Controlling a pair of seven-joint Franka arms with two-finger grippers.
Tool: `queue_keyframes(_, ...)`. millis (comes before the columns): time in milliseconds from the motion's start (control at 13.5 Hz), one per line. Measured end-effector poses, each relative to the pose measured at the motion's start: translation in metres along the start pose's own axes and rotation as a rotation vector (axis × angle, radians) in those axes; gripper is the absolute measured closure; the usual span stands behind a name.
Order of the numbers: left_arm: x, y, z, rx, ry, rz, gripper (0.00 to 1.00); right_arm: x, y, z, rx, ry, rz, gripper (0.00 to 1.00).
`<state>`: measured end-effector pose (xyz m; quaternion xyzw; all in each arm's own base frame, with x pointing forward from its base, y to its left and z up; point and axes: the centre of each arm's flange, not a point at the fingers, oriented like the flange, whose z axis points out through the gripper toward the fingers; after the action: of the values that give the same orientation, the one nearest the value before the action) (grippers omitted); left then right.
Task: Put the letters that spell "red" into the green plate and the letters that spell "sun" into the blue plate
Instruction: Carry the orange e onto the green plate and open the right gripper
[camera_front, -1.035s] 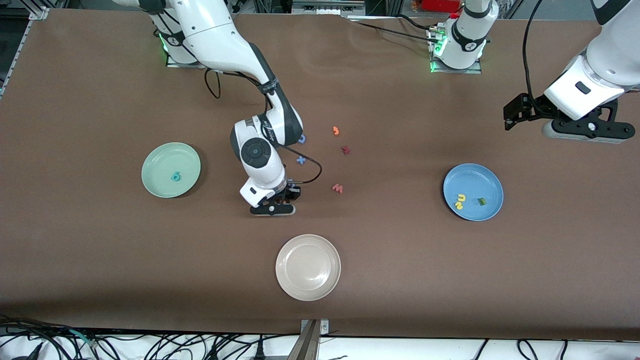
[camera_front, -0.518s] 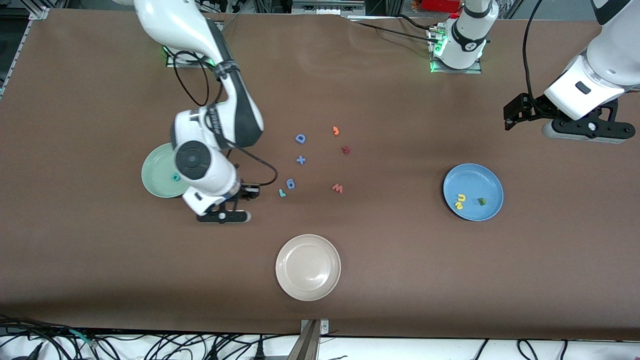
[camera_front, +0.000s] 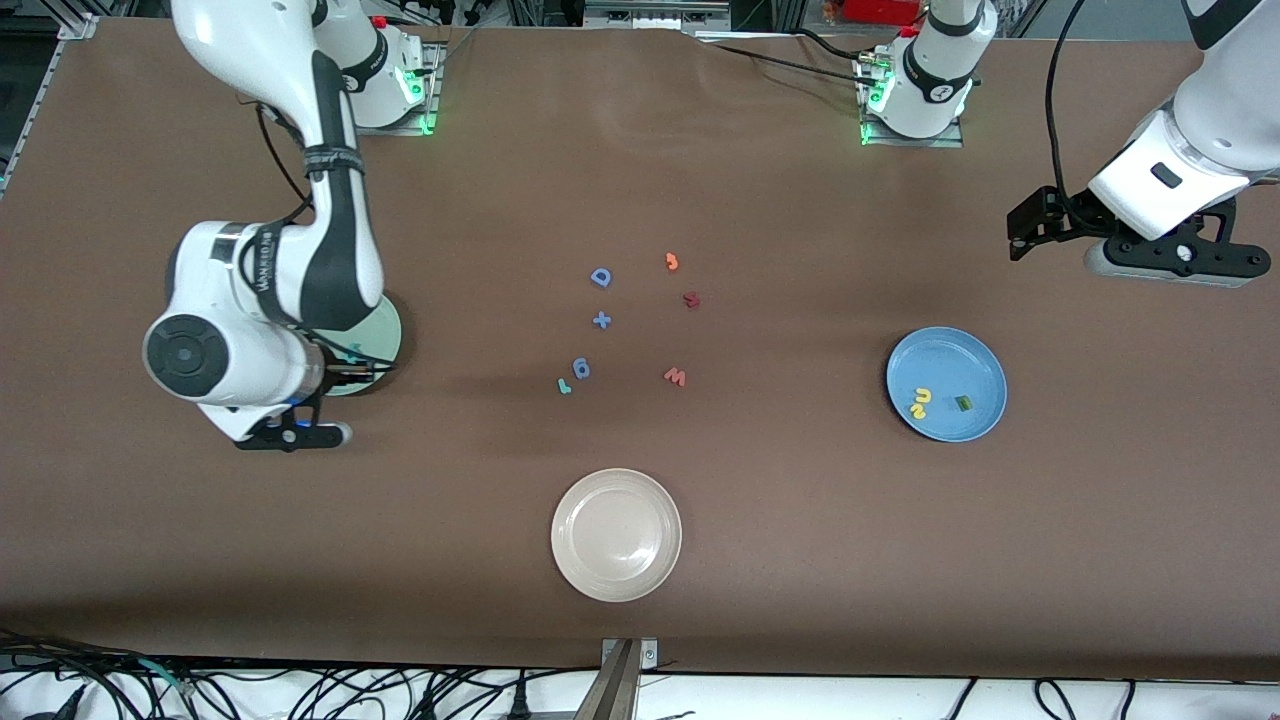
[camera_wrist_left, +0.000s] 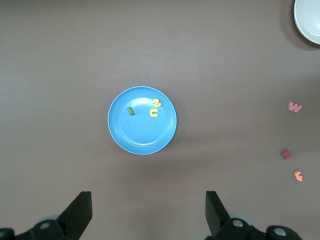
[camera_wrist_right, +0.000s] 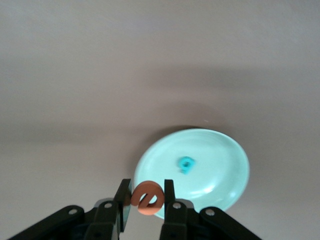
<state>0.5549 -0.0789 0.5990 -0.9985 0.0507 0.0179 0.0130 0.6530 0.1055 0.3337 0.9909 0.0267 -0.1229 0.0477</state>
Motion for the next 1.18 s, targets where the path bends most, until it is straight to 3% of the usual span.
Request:
queue_keyframes(444,0.000,0.001,0.000,0.000,-0.001,0.002,0.00,-0.047,0.079,0.118,0.008,0.010,-0.029,0.70)
queue_keyframes(887,0.000,0.001,0.000,0.000,-0.001,0.001,0.00,-0.083,0.082,0.171,0.121,-0.032,-0.010,0.68)
queue_keyframes(1183,0.000,0.001,0.000,0.000,-0.001,0.001,0.00,-0.083,0.079,0.170,0.125,-0.028,-0.016,0.34)
